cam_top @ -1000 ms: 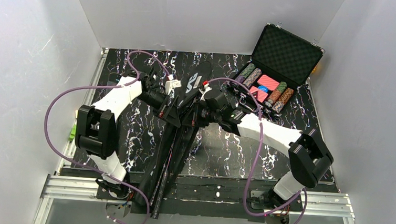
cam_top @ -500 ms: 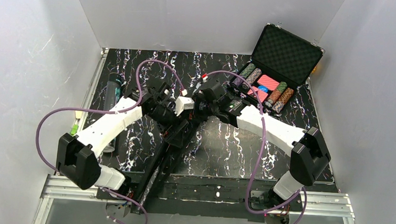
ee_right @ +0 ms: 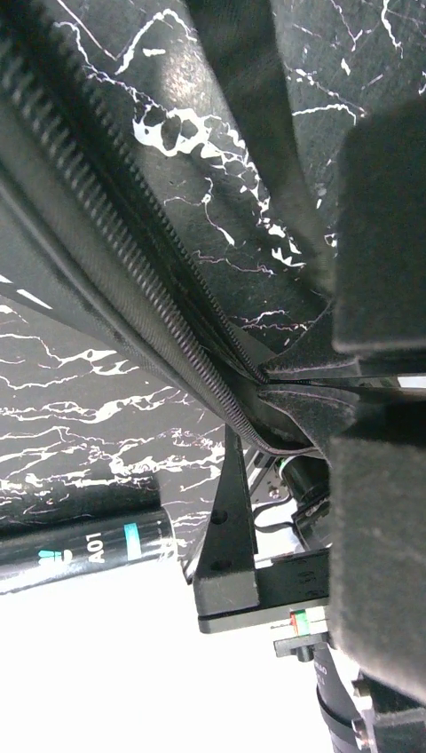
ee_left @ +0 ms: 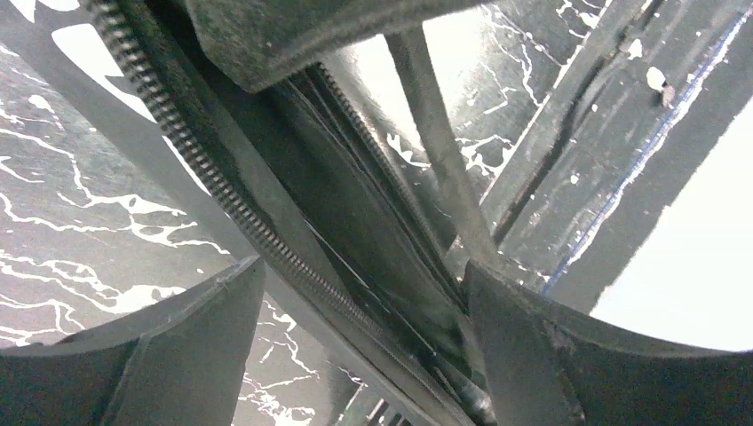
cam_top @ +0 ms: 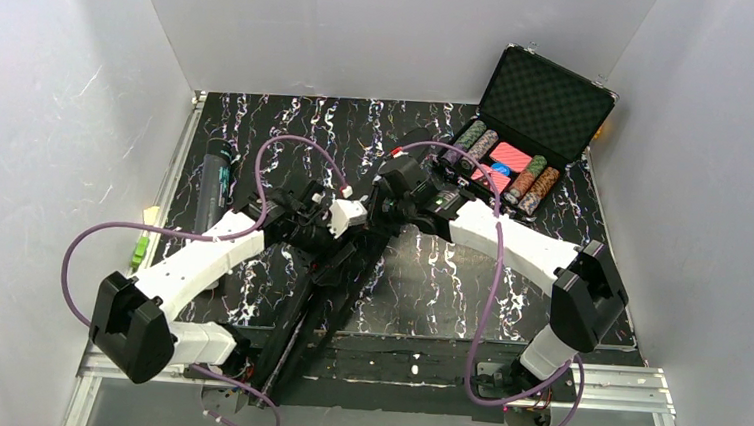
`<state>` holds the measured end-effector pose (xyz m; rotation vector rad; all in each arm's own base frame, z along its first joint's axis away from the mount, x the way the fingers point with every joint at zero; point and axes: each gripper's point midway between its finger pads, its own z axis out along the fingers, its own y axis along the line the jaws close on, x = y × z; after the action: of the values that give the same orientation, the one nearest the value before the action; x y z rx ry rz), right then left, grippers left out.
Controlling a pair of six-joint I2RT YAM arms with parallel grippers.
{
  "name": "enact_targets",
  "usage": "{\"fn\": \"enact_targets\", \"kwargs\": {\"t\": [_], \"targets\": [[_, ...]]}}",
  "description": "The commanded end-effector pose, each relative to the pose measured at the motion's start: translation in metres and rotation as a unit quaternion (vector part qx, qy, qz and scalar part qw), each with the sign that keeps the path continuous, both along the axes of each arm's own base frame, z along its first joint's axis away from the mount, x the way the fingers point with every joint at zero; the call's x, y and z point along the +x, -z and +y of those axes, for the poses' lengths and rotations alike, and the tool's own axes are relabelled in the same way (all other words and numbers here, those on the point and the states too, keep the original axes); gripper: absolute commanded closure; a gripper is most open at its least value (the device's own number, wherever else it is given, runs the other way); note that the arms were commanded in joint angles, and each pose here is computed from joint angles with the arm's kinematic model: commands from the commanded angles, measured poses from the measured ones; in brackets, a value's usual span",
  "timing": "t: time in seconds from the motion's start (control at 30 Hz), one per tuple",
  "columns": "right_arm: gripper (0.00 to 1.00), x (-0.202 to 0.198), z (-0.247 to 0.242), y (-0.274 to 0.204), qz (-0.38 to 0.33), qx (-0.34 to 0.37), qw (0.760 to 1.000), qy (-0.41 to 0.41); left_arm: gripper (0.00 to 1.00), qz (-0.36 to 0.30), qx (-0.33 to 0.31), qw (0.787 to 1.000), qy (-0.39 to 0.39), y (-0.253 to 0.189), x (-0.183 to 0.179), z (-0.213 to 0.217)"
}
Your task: Pack up the badminton gear
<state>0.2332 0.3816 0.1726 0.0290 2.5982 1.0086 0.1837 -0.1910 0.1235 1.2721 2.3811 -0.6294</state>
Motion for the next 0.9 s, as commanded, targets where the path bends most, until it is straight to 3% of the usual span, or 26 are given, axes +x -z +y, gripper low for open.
{"fn": "enact_targets", "kwargs": {"t": [0.0, 0.37, 0.47, 0.6, 0.7, 0.83, 0.87], "targets": [[0.99, 0.014, 0.015, -0.063, -0.032, 0.103, 0.994, 0.034, 0.22, -0.037, 0.015, 0.999, -0.024, 0.002, 0.007, 0.008], [0.99, 0.025, 0.011, -0.082, -0.019, 0.131, 0.989, 0.07, 0.23, -0.02, 0.015, 1.0, 0.004, 0.005, -0.011, 0.005], [0.99, 0.029, 0.008, -0.088, -0.022, 0.138, 0.987, 0.08, 0.37, -0.025, 0.026, 0.999, 0.008, 0.006, -0.01, 0.005], [0.99, 0.032, 0.006, -0.092, -0.013, 0.147, 0.985, 0.092, 0.67, -0.046, 0.049, 0.998, 0.008, 0.01, -0.004, 0.008], [0.99, 0.034, 0.004, -0.093, -0.01, 0.148, 0.984, 0.099, 0.83, -0.061, 0.067, 0.996, 0.002, 0.011, 0.004, 0.01], [0.99, 0.032, -0.009, -0.082, 0.001, 0.127, 0.987, 0.102, 1.0, -0.093, 0.068, 0.993, -0.016, -0.004, 0.018, 0.01], [0.9, 0.032, -0.015, -0.077, 0.003, 0.119, 0.987, 0.106, 1.0, -0.1, 0.066, 0.993, -0.021, -0.009, 0.021, 0.009]]}}
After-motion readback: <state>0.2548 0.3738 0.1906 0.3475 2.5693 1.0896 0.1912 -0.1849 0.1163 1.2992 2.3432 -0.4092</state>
